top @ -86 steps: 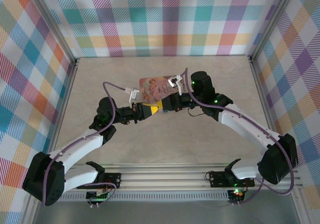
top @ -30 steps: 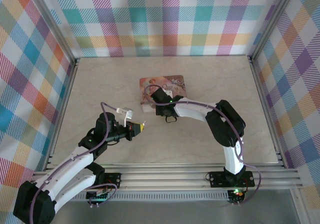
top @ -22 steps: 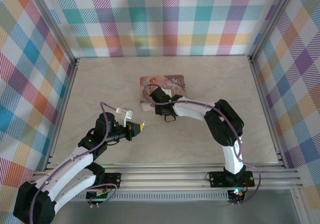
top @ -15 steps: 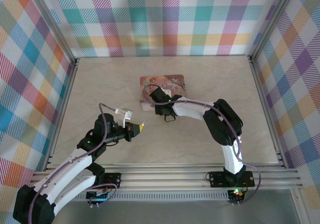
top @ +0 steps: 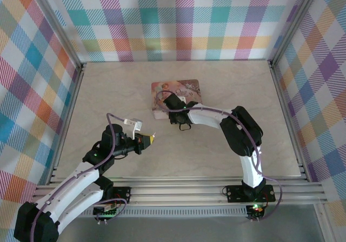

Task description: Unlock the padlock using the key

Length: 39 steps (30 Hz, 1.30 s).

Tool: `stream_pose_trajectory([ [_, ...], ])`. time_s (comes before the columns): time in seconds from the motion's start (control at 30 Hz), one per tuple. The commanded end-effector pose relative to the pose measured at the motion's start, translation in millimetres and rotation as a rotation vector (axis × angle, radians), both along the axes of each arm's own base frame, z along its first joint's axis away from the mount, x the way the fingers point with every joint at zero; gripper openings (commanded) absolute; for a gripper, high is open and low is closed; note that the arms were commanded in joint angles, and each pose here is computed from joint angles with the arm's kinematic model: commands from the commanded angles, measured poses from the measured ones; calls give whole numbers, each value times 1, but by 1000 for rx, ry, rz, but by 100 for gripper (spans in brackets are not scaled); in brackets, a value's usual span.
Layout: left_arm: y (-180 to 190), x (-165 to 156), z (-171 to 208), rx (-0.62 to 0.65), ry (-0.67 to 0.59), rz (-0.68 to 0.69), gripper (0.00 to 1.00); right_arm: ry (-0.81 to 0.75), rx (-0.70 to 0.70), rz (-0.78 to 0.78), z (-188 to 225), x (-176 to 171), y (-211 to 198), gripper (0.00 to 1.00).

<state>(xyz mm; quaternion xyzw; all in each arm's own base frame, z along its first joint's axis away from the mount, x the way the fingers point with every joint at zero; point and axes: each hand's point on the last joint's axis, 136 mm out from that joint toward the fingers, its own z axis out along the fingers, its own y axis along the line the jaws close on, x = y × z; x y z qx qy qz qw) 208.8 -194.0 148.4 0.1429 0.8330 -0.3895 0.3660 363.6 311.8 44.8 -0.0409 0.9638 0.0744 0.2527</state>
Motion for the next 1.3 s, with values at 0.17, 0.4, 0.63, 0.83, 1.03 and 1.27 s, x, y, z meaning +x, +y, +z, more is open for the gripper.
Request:
stream_pose_trajectory([
  [0.17, -18, 11, 13, -57, -52, -72, 0, 86, 205, 95, 53, -16, 8, 0],
  [0.4, -39, 16, 23, -111, -69, -178, 0, 224, 478, 122, 82, -30, 15, 0],
  [0.63, -49, 31, 24, -142, -92, -193, 0, 326, 640, 179, 111, -39, 26, 0],
  [0.83, -51, 42, 24, -156, -143, -173, 0, 379, 743, 238, 136, -46, 30, 0],
  [1.03, -55, 51, 20, -179, -136, -185, 0, 390, 776, 261, 149, -52, 26, 0],
  [1.27, -51, 57, 21, -226, -143, -168, 0, 392, 803, 256, 154, -55, 22, 0],
])
